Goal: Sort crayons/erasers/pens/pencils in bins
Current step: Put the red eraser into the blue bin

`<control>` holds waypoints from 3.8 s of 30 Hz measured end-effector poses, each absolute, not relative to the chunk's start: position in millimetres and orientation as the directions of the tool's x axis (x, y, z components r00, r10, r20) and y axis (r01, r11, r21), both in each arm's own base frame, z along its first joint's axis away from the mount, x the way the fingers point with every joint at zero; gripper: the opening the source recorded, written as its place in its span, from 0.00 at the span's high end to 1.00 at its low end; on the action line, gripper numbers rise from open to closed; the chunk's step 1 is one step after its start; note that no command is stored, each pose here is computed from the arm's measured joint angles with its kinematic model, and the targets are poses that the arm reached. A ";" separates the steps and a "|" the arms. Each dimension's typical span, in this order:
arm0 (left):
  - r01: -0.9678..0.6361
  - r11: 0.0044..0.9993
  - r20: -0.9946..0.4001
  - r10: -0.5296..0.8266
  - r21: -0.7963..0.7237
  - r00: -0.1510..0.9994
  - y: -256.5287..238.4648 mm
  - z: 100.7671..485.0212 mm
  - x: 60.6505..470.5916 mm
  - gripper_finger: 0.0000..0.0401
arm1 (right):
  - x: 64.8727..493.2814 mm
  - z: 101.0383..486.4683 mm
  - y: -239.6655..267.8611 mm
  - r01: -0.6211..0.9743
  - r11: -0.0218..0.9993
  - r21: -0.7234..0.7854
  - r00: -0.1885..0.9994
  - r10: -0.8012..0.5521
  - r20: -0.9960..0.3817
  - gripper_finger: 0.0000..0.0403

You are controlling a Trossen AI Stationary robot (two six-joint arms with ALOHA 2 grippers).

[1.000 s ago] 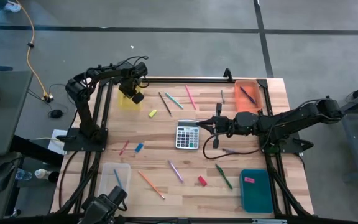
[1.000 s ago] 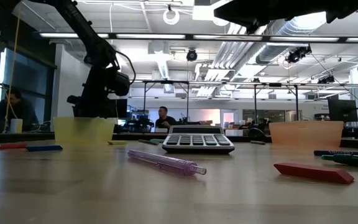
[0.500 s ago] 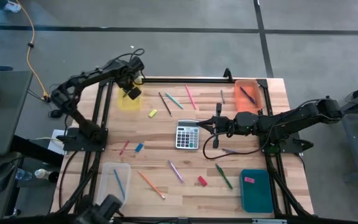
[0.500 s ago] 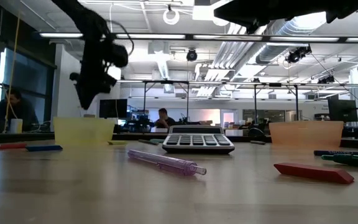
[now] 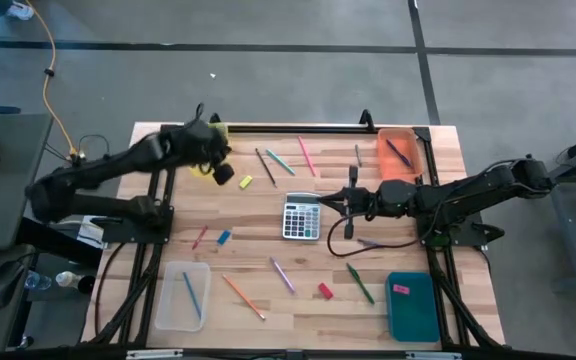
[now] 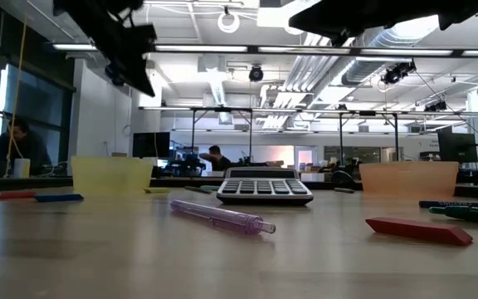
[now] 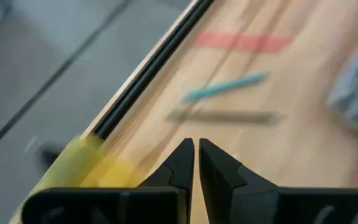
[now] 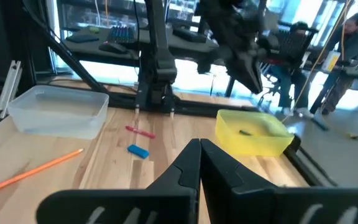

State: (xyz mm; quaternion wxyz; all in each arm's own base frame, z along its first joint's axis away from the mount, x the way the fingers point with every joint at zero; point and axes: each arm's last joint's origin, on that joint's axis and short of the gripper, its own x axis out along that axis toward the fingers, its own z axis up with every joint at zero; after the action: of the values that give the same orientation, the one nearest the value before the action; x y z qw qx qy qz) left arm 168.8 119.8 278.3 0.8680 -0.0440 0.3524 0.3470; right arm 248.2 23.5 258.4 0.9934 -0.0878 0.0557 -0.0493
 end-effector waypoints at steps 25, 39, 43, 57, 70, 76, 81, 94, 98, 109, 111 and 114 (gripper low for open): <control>-0.049 0.998 0.129 0.045 0.025 0.991 2.9 215.5 172.9 0.96 | 227.1 239.5 84.1 0.165 0.985 0.057 0.916 -0.132 -0.378 1.00; -0.053 0.998 0.119 0.050 0.024 0.992 3.3 214.5 173.1 0.96 | 230.5 235.7 138.8 0.393 0.902 0.180 0.640 -0.128 -0.758 0.73; -0.051 0.999 0.113 0.050 0.008 0.992 3.3 213.8 173.1 0.96 | 240.5 230.6 151.0 0.434 0.881 0.189 0.576 -0.110 -0.810 0.63; -0.084 0.996 0.109 0.081 0.022 0.991 4.2 213.5 173.1 0.96 | 295.2 178.7 195.4 0.457 0.875 0.163 0.369 -0.019 -0.929 0.39; -0.105 0.994 0.110 0.103 0.015 0.989 4.8 213.6 173.1 0.96 | 309.2 153.8 205.5 0.545 0.826 0.143 0.307 -0.038 -0.951 0.40; -0.103 0.995 0.112 0.103 -0.007 0.988 4.8 213.9 173.1 0.96 | 312.3 137.8 206.9 0.571 0.813 0.111 0.293 -0.076 -0.953 0.40; -0.101 0.995 0.112 0.103 -0.021 0.988 4.8 213.9 173.1 0.96 | 311.7 132.7 209.4 0.573 0.814 0.093 0.292 -0.097 -0.952 0.40; -0.097 0.994 0.106 0.103 -0.059 0.989 4.8 213.4 173.2 0.96 | 307.8 131.0 210.0 0.515 0.856 0.047 0.265 -0.107 -0.958 0.75; -0.097 0.994 0.106 0.103 -0.059 0.989 4.8 213.4 173.2 0.96 | 308.5 131.7 210.7 0.476 0.878 0.041 0.265 -0.099 -0.959 0.89; -0.099 0.994 0.106 0.104 -0.051 0.989 4.9 213.4 173.2 0.96 | 310.2 196.7 229.8 0.355 0.935 0.009 0.121 -0.036 -0.992 0.97; -0.099 0.994 0.106 0.104 -0.051 0.989 4.9 213.3 173.2 0.96 | 304.3 214.5 239.3 0.309 0.950 0.043 0.083 0.018 -0.996 0.98; -0.100 0.994 0.099 0.105 -0.051 0.990 4.9 212.7 173.2 0.96 | 287.1 239.7 249.3 0.266 0.960 0.087 0.029 0.083 -0.996 0.99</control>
State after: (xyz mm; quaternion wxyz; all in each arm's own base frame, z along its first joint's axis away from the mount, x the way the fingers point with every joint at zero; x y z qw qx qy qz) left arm 173.2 4.9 212.7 0.9971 -0.0228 -0.0510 0.0513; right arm 287.1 249.3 239.7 0.7061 0.1256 0.6939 -0.0650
